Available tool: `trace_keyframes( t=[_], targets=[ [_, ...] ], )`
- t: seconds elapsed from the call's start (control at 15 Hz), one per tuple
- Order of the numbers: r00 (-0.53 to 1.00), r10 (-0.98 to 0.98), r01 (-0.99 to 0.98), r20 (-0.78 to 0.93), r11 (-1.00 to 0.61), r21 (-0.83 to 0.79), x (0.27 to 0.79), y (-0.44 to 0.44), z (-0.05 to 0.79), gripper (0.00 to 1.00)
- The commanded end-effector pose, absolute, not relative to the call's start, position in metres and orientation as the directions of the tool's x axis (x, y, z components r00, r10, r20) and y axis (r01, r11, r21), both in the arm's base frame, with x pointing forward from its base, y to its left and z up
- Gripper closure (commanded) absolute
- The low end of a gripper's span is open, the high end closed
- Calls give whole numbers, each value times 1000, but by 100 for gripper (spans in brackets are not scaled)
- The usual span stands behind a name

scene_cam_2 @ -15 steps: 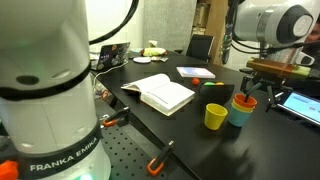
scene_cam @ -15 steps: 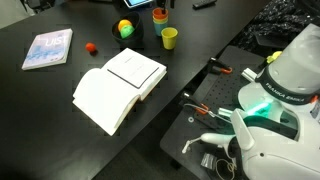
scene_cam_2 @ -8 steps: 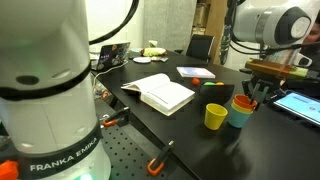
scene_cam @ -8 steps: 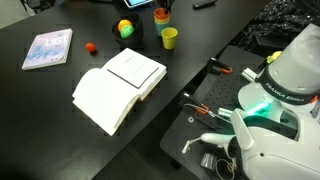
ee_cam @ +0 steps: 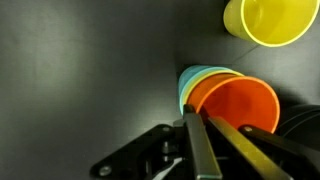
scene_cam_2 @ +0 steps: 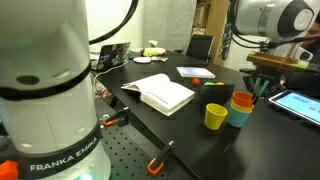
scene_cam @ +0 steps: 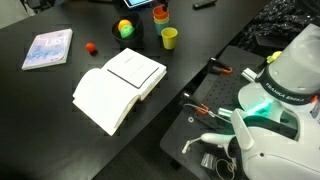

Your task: Unstack the cups

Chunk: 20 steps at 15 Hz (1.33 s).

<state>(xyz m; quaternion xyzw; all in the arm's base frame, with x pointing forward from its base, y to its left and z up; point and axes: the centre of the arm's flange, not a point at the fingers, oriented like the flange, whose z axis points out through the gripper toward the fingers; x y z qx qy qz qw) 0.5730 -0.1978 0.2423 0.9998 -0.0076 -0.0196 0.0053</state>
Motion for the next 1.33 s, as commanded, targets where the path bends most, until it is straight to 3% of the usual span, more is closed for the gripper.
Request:
trace_keyframes(
  t=[0.0,0.87,1.27],
  targets=[
    [998,-32,-32,-48,-999,2,586,-195,267,98],
    [992,-54,-48,-117,-998,51,595,-224,370,98],
    [984,-150,-146,-92,-988,50,574,-286,349,98]
  ],
)
